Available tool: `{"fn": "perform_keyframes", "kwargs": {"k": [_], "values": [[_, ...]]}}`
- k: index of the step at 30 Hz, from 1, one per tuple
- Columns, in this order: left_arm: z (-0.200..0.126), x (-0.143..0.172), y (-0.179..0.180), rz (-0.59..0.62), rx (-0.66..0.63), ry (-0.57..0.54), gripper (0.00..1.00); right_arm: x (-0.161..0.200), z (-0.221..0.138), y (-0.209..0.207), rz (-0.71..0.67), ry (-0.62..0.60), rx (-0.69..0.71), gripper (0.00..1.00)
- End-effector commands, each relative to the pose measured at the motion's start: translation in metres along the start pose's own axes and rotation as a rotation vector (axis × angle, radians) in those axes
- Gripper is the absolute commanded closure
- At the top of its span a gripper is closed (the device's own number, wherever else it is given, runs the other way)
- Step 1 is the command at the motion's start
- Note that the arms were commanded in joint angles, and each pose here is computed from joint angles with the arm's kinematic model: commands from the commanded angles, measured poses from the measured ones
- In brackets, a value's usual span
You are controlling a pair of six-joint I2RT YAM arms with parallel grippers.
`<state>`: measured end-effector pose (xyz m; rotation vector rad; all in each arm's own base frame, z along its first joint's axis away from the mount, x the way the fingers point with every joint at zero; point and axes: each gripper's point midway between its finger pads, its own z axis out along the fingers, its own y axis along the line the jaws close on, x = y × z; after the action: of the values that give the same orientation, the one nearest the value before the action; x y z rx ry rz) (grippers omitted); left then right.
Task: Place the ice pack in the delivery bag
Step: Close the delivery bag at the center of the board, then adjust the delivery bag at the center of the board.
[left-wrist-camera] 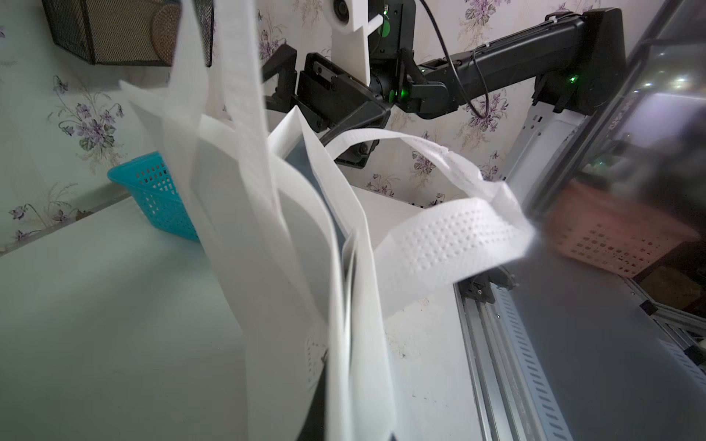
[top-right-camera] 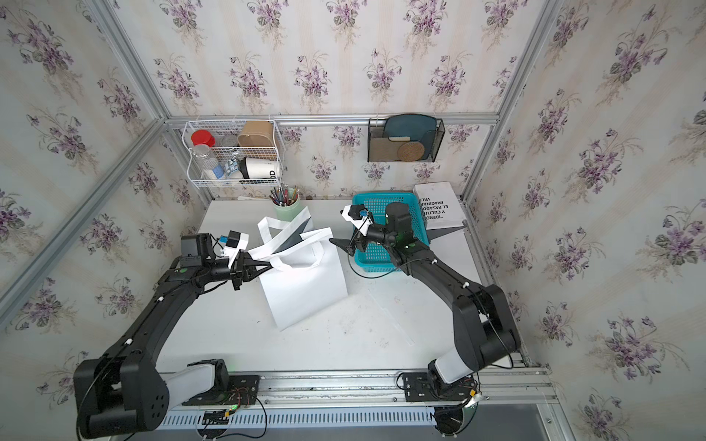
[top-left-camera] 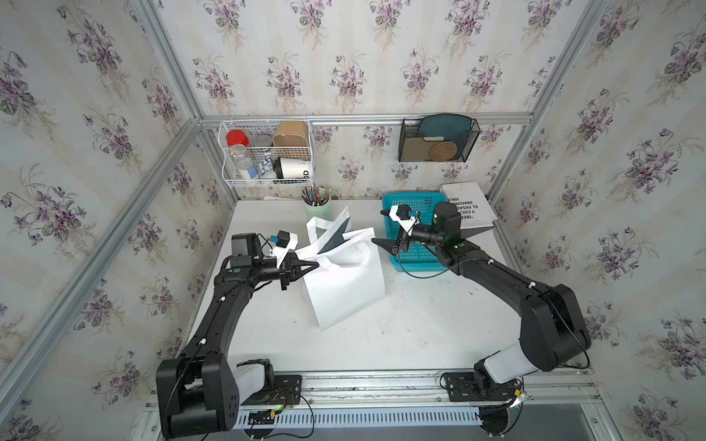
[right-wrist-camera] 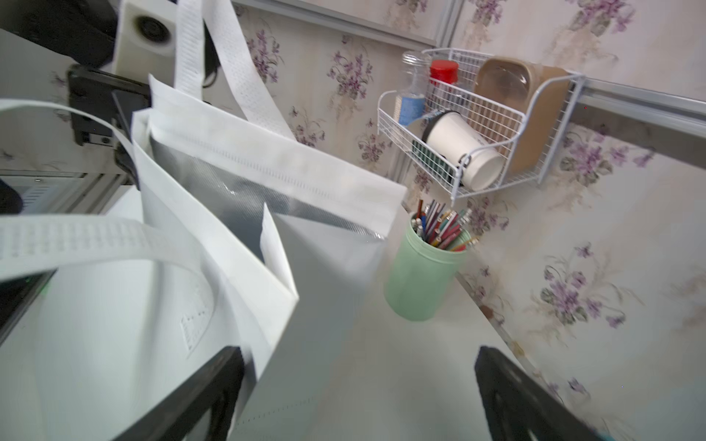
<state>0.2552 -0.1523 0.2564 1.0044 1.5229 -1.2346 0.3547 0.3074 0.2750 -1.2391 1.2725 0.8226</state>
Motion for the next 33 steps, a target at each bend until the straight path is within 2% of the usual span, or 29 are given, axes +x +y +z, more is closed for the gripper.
{"fn": "perform_keyframes", "kwargs": {"k": [1,6,9,12,18,20,21,25,28,31,33], "values": [[0.000,-0.009,-0.010,0.072,0.067,-0.039,1.00,-0.002,0.006,0.029,0.015,-0.065,-0.249,0.00],[0.000,-0.009,-0.008,0.073,0.051,-0.002,1.00,0.011,0.014,0.034,0.063,-0.073,-0.275,0.00],[0.003,0.003,-0.008,0.061,0.048,0.048,1.00,0.020,0.021,0.007,0.081,-0.055,-0.191,0.00],[0.008,0.017,-0.011,0.046,0.058,0.118,1.00,0.015,0.018,-0.025,0.148,-0.139,-0.147,0.00],[0.008,0.016,-0.010,0.067,0.069,0.183,1.00,0.009,0.035,-0.025,0.066,-0.206,-0.271,0.00],[0.009,0.020,-0.005,0.040,0.076,0.206,1.00,0.005,0.039,-0.020,0.056,-0.241,-0.316,0.01],[0.009,0.019,-0.005,0.040,0.078,0.211,1.00,0.006,0.042,-0.016,0.092,-0.243,-0.342,0.02],[0.012,0.010,-0.008,0.053,0.097,0.204,1.00,0.002,0.055,-0.001,0.064,-0.259,-0.407,0.05],[0.013,0.012,-0.011,0.051,0.106,0.213,1.00,0.003,0.053,0.005,0.079,-0.263,-0.414,0.16],[0.012,0.013,-0.014,0.064,0.102,0.226,1.00,0.003,0.047,0.014,0.109,-0.255,-0.433,0.40],[0.012,0.011,-0.016,0.076,0.103,0.227,1.00,0.000,0.040,0.020,0.115,-0.256,-0.436,0.60]]}}
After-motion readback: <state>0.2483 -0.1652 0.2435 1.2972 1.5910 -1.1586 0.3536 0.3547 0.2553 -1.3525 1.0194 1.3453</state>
